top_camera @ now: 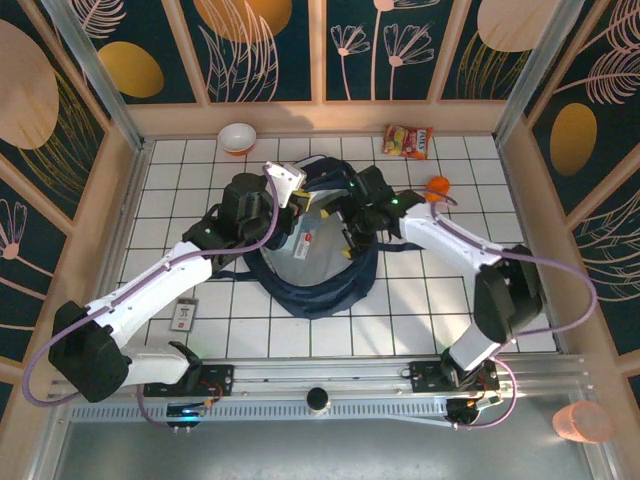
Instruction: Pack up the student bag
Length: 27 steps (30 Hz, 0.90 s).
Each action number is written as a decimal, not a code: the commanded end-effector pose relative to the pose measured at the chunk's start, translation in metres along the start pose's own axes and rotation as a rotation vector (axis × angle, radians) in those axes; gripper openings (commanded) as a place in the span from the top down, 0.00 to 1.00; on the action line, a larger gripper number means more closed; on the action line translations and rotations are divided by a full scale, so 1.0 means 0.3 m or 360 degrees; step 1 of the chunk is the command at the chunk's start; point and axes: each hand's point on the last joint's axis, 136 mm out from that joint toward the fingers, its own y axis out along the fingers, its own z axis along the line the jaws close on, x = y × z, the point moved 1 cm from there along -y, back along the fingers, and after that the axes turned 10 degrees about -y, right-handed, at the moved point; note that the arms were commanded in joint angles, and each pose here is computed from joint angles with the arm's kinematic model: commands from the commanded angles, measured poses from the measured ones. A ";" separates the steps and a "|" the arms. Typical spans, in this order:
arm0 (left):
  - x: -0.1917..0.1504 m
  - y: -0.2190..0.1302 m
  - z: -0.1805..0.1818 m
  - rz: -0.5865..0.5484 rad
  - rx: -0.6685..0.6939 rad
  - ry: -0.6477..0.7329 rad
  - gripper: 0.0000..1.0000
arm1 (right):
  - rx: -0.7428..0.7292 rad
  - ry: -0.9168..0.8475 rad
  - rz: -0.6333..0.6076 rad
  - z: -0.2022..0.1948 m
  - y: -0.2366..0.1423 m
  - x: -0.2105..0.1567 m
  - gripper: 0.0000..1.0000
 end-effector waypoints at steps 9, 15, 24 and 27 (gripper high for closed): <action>-0.162 -0.021 -0.113 0.0105 -0.0417 0.0596 1.00 | 0.0268 -0.0120 -0.0798 -0.139 -0.405 0.150 0.16; -0.561 0.017 -0.129 0.0598 -0.0603 0.1036 0.98 | 0.0335 -0.0466 -0.1085 -0.105 -0.579 0.203 0.22; -0.894 0.054 -0.072 0.1118 -0.0673 0.1277 0.95 | 0.0257 -0.0686 -0.1128 -0.099 -0.599 0.251 0.24; -0.886 0.070 -0.078 0.1113 -0.0668 0.1249 0.92 | 0.0273 -0.0728 -0.1153 -0.091 -0.599 0.258 0.27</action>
